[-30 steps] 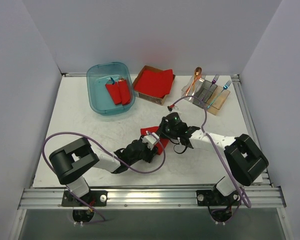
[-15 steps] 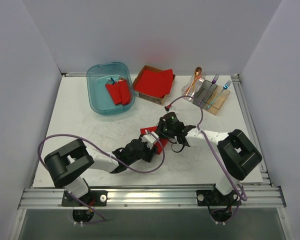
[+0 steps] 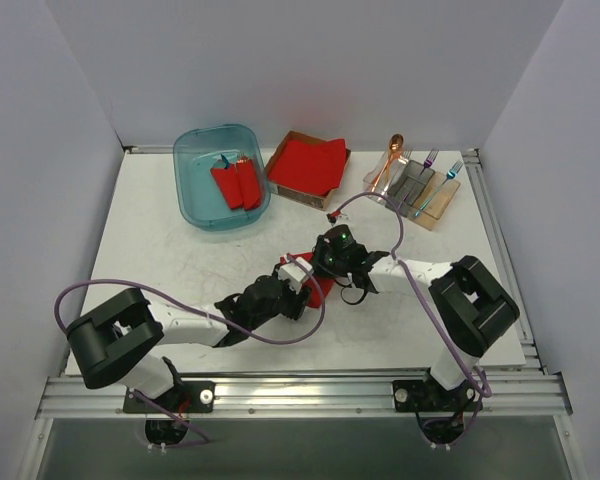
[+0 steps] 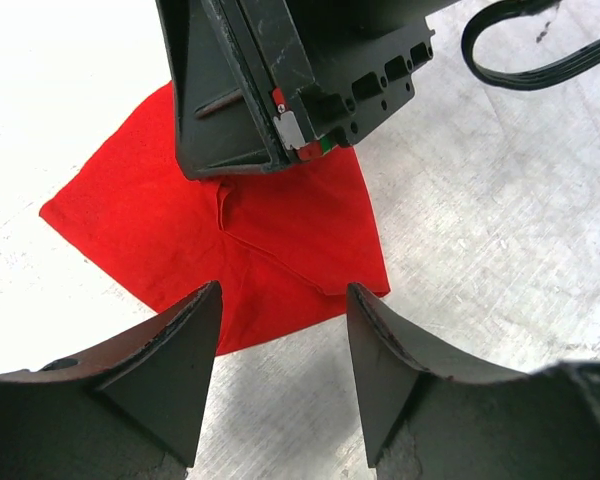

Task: Place the utensils on the paper napkin and roll it up
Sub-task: Roll the napkin at the center of the board.

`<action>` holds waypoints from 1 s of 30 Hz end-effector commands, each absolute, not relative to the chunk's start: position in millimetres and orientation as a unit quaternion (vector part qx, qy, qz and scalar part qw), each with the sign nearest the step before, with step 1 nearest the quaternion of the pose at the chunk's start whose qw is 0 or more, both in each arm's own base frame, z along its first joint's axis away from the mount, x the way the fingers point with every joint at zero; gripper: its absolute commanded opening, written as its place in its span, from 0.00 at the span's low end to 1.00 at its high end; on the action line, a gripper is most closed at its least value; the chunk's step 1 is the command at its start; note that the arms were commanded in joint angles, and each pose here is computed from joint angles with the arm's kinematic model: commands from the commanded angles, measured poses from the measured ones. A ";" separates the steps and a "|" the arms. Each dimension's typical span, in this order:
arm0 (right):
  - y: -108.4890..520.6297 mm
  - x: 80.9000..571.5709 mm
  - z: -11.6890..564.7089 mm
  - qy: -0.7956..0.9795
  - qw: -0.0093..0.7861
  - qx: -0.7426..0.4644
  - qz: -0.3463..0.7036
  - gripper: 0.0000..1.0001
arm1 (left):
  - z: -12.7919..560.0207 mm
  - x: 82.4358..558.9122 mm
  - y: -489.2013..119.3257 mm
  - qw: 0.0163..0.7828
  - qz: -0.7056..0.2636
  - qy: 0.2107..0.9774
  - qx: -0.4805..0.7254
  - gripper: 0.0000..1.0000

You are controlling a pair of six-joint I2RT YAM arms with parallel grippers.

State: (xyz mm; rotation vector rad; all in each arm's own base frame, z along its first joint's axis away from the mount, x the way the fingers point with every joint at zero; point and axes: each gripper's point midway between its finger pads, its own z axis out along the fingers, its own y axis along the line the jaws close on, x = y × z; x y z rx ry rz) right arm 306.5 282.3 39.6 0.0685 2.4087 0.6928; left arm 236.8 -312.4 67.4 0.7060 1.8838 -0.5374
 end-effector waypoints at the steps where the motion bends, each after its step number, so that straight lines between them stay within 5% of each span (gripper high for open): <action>1: 290.3 316.4 51.6 0.902 0.327 0.024 0.281 0.09 | 86.4 244.6 -316.8 0.521 -0.227 0.774 0.279 0.61; 30: 291.5 313.5 45.5 0.904 0.319 0.022 0.284 0.09 | 60.1 251.4 -347.7 0.496 -0.237 0.776 0.309 0.53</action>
